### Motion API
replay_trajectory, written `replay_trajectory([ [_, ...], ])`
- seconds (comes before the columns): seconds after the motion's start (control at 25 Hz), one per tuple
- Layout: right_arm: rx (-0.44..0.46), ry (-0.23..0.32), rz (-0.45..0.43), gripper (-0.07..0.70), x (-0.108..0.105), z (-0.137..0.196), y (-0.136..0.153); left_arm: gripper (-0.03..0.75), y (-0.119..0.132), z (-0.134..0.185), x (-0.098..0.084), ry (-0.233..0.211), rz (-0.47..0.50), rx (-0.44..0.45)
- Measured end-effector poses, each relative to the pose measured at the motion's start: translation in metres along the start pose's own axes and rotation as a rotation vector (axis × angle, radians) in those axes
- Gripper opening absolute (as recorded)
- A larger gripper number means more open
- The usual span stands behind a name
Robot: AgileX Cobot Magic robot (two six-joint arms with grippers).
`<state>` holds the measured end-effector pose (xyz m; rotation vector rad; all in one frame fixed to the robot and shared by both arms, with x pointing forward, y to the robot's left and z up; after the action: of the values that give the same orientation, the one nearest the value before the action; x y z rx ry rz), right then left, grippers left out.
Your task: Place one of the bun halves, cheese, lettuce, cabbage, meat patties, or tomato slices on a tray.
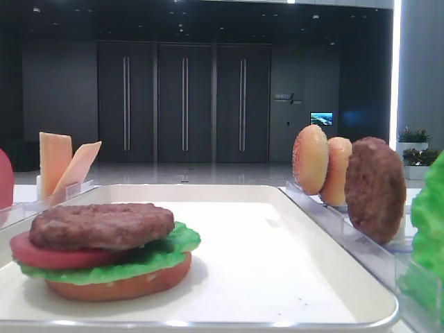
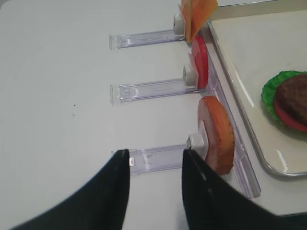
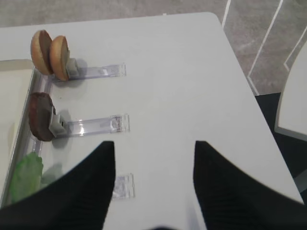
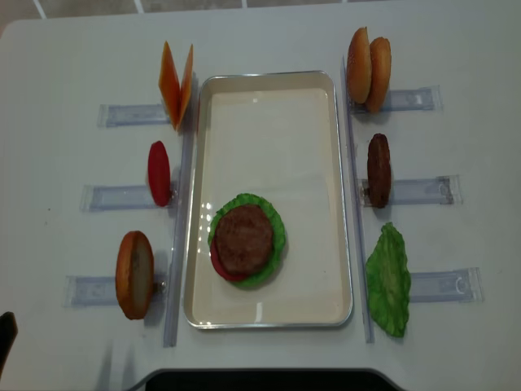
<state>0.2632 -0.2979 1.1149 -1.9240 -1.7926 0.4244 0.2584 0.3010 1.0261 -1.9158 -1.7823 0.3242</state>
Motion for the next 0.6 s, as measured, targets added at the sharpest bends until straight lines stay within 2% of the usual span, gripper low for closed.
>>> replay_trajectory([
  [0.4,0.077,0.027,0.016,0.356,-0.008,0.063,0.032,0.282,0.0,0.0,0.0,0.0,0.0,0.0],
  [0.6,0.037,0.017,0.012,0.35,-0.009,0.072,0.035,0.282,0.0,0.0,0.0,0.0,0.0,0.0],
])
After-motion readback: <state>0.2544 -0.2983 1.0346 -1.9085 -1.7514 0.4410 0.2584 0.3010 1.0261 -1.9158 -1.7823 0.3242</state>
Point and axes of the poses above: a point on each arm's last joint axis where the gripper is mounted, y pointing out along that axis toward the gripper, x along the wrist's bending axis when the last joint is at zero, z = x × y, the point moved 3 cm from there along y, pointing out along that axis toward the gripper, and after that the axes turned 6 degrees about y, right-handed, at the moved point
